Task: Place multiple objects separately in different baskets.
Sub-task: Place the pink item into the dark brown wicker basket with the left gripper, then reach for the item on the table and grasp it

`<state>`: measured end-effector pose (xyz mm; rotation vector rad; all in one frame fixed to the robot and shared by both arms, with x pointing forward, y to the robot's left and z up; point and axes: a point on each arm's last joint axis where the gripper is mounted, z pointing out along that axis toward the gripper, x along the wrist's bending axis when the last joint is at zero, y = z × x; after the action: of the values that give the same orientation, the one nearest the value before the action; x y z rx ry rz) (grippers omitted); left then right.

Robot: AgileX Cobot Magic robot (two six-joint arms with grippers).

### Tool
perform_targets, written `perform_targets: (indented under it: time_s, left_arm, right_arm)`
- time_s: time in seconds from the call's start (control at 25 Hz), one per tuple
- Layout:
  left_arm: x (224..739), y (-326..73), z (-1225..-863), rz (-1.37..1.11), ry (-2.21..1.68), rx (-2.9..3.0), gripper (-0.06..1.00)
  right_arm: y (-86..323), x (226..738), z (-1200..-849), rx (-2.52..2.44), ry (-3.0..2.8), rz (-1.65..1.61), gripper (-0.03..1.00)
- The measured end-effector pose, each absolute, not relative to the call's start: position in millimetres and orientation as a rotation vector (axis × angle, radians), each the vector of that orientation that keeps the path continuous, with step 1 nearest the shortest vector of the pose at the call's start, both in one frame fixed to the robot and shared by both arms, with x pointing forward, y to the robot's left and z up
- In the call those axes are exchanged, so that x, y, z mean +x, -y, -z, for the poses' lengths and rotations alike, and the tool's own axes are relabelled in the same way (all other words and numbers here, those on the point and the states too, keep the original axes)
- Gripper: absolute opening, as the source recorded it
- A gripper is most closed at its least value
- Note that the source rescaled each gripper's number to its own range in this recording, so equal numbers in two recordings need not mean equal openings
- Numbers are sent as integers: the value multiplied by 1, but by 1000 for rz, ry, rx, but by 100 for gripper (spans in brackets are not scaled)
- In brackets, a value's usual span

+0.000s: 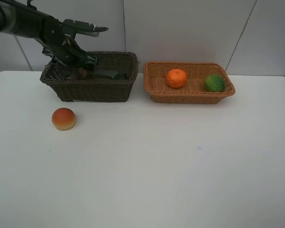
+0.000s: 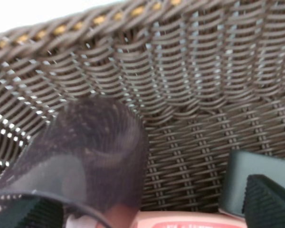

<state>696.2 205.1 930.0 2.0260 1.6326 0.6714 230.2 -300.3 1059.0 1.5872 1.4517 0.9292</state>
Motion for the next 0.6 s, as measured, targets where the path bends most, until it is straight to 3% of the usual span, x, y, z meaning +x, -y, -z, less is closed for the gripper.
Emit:
perform_targets:
  time_s: [0.6]
  left_arm:
    - [651,-189,-999,-567,-1747,2078,100]
  right_arm:
    - [300,230,-1059,1587,-1452,-929,92]
